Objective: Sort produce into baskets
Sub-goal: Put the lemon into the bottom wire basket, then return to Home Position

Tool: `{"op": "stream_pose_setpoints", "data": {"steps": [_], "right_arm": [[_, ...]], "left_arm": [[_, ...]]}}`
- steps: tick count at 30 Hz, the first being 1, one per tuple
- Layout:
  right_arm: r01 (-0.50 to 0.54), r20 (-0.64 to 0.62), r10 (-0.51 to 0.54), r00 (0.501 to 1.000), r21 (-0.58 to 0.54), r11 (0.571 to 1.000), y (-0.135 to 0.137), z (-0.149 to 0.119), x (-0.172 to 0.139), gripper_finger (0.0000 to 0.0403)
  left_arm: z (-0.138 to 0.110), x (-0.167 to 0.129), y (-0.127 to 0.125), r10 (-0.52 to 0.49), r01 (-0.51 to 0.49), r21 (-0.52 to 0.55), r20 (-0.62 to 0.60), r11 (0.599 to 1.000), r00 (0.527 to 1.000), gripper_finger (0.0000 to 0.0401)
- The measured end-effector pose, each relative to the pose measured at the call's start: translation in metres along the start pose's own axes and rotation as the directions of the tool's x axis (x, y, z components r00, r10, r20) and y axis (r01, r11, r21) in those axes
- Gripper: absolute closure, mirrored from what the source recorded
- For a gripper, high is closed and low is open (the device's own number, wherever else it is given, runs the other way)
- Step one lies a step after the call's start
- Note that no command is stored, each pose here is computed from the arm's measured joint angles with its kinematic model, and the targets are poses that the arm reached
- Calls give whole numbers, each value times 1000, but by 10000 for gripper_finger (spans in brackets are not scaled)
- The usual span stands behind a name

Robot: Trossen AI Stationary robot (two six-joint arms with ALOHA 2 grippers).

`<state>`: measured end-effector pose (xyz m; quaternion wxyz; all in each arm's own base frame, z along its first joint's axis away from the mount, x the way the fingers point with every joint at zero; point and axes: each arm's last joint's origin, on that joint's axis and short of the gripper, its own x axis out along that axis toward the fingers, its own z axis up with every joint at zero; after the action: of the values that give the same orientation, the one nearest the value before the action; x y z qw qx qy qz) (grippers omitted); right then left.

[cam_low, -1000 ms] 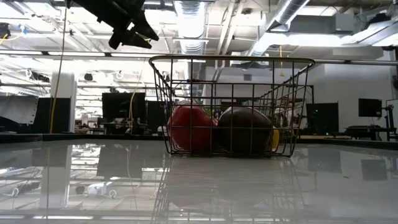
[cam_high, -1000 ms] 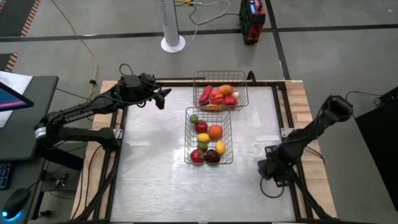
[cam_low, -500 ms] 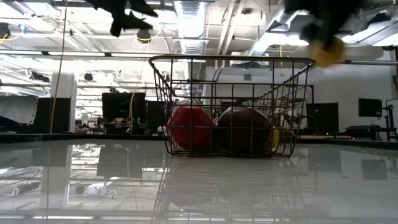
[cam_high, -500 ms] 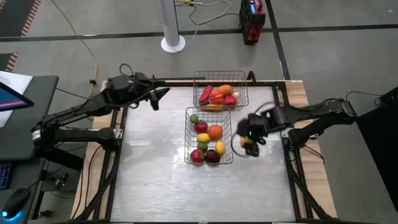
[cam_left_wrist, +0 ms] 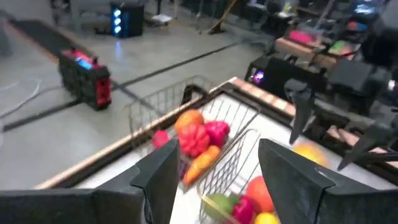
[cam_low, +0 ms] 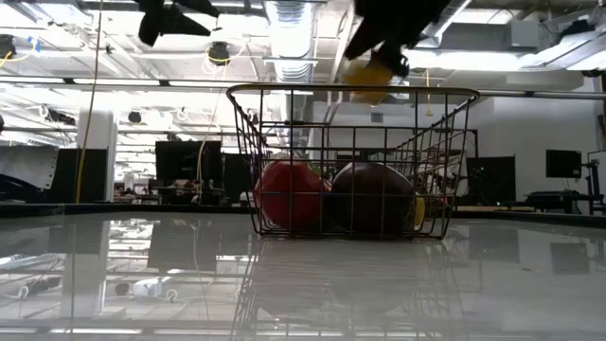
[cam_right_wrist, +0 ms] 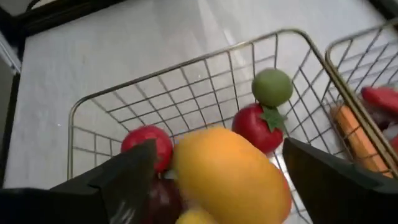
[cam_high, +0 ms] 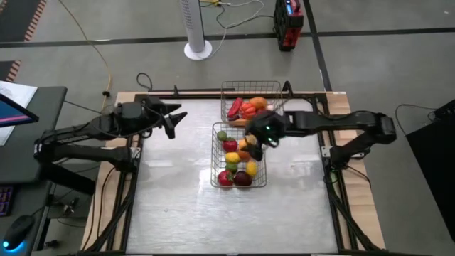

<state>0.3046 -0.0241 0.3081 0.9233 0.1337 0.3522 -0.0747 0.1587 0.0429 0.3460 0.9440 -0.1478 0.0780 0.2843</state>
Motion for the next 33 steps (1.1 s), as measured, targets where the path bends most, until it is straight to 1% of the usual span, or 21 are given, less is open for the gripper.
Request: {"op": "stream_pose_setpoints", "data": {"steps": [2,4,7,9,11,12,14,17,21,24,27,29,31,33], "right_arm": [[-32,3,32,999,50,998,-7,8,4,13],[-63,44,61,997,66,996,-12,20,1,9],[-62,76,62,995,-5,998,-16,25,-12,18],[-38,98,42,994,-35,999,-19,24,-27,21],[-28,127,32,991,-31,999,-24,20,-43,21],[-26,155,29,988,-19,999,-26,17,-51,22],[-30,191,27,981,11,1000,-30,4,-61,22],[-62,284,37,958,79,995,-35,-19,-70,22],[-158,380,87,921,161,974,-39,-49,-73,22],[-228,423,120,898,215,950,-40,-66,-79,22],[-268,463,150,874,200,943,-41,-79,-95,22],[-297,505,168,847,186,936,-42,-88,-108,23],[-306,549,166,819,173,936,-45,-100,-120,26],[-333,599,170,783,173,927,-48,-113,-128,31]], "left_arm": [[-11,-2,-1,23,-23,-11,-10,1000,1000,197],[-24,-5,-2,41,-41,-18,-7,999,999,197],[-46,-12,2,113,-109,-81,41,991,993,197],[-59,-17,7,157,-141,-160,93,977,983,197],[-73,-21,12,176,-138,-254,132,957,976,197],[-80,-23,14,161,-111,-294,153,949,975,197],[-93,-26,18,105,-38,-326,191,945,976,197],[-112,-28,23,19,54,-299,237,953,971,197],[-132,-29,32,-4,112,-329,311,938,951,197],[-145,-31,38,-60,203,-346,382,916,922,197],[-154,-35,42,-146,324,-346,452,881,880,197],[-155,-38,44,-186,375,-353,467,857,865,197],[-158,-39,45,-199,383,-368,449,847,871,197],[-160,-40,46,-223,399,-375,432,837,874,197]]}}
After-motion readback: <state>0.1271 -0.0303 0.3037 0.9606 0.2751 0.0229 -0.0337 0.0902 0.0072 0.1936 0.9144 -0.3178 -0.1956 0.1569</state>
